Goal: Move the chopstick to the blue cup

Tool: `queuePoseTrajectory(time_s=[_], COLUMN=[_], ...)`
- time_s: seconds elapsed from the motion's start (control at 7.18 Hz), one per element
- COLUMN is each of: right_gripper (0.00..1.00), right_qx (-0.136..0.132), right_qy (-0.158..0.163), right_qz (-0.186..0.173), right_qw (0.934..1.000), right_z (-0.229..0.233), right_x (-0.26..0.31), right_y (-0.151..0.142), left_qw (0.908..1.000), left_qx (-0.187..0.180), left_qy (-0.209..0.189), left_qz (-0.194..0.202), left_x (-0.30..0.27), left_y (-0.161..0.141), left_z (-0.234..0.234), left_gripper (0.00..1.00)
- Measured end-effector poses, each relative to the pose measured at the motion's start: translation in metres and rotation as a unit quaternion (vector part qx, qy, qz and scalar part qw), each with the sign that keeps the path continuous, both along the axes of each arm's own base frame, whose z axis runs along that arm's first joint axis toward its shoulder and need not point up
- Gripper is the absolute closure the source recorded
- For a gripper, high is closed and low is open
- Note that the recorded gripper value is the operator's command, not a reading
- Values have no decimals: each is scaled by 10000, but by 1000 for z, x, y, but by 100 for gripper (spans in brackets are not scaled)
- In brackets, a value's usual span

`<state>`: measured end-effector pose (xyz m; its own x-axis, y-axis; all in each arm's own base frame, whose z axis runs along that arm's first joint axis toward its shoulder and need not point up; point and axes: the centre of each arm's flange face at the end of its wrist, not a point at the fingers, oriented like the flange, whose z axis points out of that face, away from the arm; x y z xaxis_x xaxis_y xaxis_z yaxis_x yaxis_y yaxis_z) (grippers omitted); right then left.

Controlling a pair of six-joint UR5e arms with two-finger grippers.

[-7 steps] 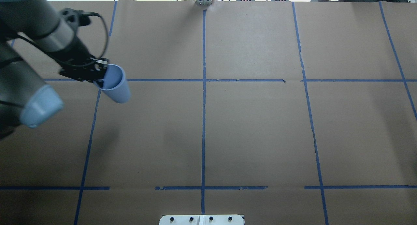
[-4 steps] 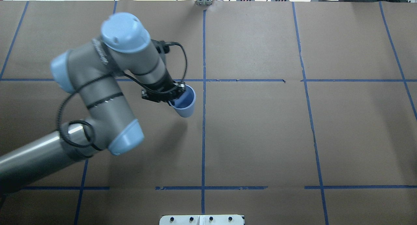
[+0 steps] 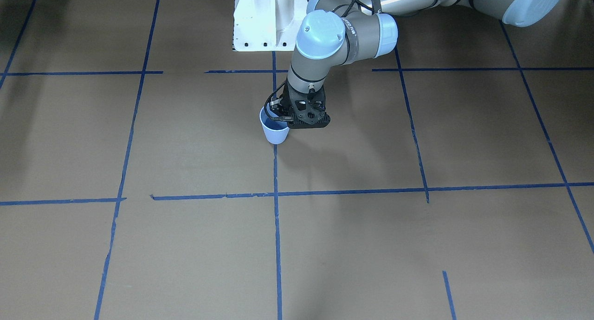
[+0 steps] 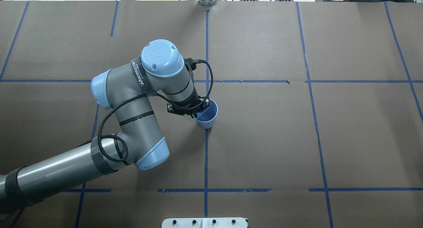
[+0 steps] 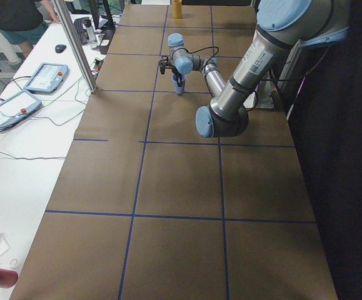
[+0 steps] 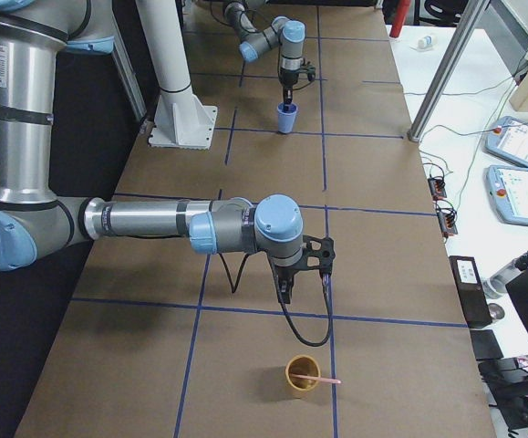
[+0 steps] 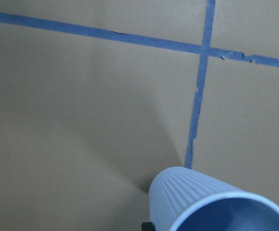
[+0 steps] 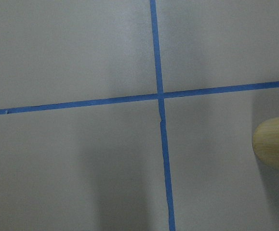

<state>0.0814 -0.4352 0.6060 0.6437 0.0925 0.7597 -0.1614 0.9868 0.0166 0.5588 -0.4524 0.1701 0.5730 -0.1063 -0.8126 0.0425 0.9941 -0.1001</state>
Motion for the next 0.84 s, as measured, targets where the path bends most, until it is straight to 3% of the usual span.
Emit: queuePoseTrajectory(time_s=[0.42, 0.84], right_gripper=[0, 0], right_qx=[-8, -110], right_qy=[-22, 15], right_qz=[-3, -22], right_qw=[10000, 9999], right_z=[0, 15], right_x=[0, 0], right_y=[0, 5], left_qw=[10000, 9996], left_qx=[25, 165], left_qy=[38, 77], left_qz=[-7, -192], left_x=[-4, -66], left_y=[1, -30], left_z=[-4, -22], left_gripper=[0, 0])
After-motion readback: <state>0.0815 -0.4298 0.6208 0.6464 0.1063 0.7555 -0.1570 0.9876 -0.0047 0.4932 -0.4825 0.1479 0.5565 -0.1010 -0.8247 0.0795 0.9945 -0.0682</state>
